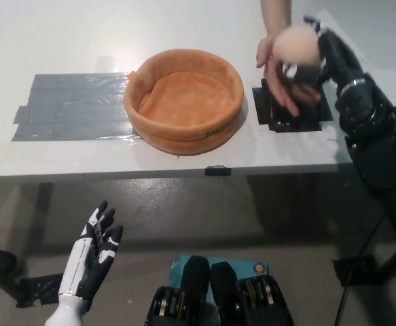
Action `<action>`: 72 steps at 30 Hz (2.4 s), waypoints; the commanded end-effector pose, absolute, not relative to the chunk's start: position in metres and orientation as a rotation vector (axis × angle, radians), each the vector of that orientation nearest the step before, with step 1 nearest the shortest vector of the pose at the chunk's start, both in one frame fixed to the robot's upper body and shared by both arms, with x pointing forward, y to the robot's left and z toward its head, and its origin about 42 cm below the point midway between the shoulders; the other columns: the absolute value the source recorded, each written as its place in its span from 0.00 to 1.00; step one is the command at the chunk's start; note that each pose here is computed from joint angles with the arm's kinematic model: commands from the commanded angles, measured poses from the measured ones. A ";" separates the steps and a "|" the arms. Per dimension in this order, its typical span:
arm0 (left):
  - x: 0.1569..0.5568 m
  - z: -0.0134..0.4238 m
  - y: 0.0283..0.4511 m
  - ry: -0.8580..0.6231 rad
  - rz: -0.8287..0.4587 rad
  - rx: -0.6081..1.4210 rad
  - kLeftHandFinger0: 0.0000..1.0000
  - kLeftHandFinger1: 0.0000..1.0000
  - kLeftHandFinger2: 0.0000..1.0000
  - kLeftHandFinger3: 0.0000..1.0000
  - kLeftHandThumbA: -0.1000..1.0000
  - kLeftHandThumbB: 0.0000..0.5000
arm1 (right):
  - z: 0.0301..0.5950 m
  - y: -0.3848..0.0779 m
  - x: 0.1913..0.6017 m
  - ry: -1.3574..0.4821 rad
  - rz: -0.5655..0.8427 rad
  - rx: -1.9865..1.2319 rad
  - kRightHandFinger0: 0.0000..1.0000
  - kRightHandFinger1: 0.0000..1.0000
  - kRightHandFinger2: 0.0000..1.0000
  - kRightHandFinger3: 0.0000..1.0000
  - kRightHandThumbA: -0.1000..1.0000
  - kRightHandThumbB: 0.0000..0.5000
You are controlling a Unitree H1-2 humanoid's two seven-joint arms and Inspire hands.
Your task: A person hands a emotional support dumpling to the robot which it grabs with its right hand and places in the soft place kept infront of it in the centre of the desk
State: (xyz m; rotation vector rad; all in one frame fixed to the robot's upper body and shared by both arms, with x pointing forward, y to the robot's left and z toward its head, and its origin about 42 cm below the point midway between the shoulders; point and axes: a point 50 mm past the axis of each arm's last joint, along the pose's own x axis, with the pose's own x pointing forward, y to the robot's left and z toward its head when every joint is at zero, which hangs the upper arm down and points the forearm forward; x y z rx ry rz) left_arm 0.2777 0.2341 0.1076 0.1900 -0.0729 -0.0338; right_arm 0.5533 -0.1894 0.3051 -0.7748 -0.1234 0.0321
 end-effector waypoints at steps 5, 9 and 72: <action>0.284 0.120 0.232 -0.113 -0.043 0.201 1.00 1.00 1.00 1.00 0.82 0.00 | 0.467 -0.154 0.505 -0.636 -0.060 -0.591 0.00 0.47 0.85 0.94 0.00 0.29; 0.284 0.119 0.233 -0.118 -0.051 0.210 1.00 1.00 1.00 1.00 0.83 0.00 | 0.493 -0.131 0.485 -0.729 -0.015 -0.576 0.01 0.47 0.85 0.96 0.00 0.40; 0.316 0.148 0.226 -0.195 -0.093 0.235 1.00 1.00 1.00 1.00 0.78 0.01 | 0.462 -0.138 0.447 -0.783 0.346 -0.629 1.00 1.00 1.00 1.00 0.98 0.90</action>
